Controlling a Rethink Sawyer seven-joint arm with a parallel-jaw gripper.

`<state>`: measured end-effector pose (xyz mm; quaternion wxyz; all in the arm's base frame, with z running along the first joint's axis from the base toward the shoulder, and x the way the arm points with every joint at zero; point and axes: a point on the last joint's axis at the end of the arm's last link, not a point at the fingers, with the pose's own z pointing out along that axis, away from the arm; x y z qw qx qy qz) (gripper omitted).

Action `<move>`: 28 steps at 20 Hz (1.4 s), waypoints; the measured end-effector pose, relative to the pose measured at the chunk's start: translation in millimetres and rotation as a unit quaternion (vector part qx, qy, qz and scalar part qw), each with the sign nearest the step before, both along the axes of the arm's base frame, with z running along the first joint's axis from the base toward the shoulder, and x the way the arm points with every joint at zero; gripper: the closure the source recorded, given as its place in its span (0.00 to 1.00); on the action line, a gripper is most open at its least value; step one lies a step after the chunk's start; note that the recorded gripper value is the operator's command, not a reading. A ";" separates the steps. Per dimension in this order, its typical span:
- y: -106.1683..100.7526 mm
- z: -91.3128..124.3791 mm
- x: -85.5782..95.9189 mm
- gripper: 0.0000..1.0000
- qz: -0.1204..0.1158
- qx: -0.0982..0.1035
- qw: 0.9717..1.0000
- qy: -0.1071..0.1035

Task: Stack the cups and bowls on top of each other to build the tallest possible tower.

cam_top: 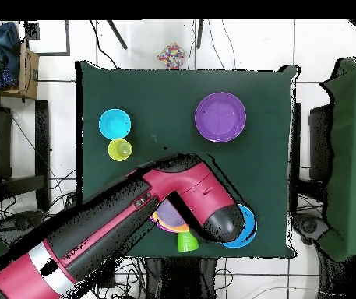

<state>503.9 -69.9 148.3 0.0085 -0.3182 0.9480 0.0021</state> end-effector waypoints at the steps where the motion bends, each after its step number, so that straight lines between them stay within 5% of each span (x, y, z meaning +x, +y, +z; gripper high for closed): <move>1: 1.4 -0.4 0.1 1.00 0.000 0.000 1.000 -0.002; 17: 16.1 -9.7 11.1 1.00 -0.009 -0.007 0.999 -0.052; 28: 22.1 -15.7 10.9 1.00 -0.015 -0.009 0.998 -0.066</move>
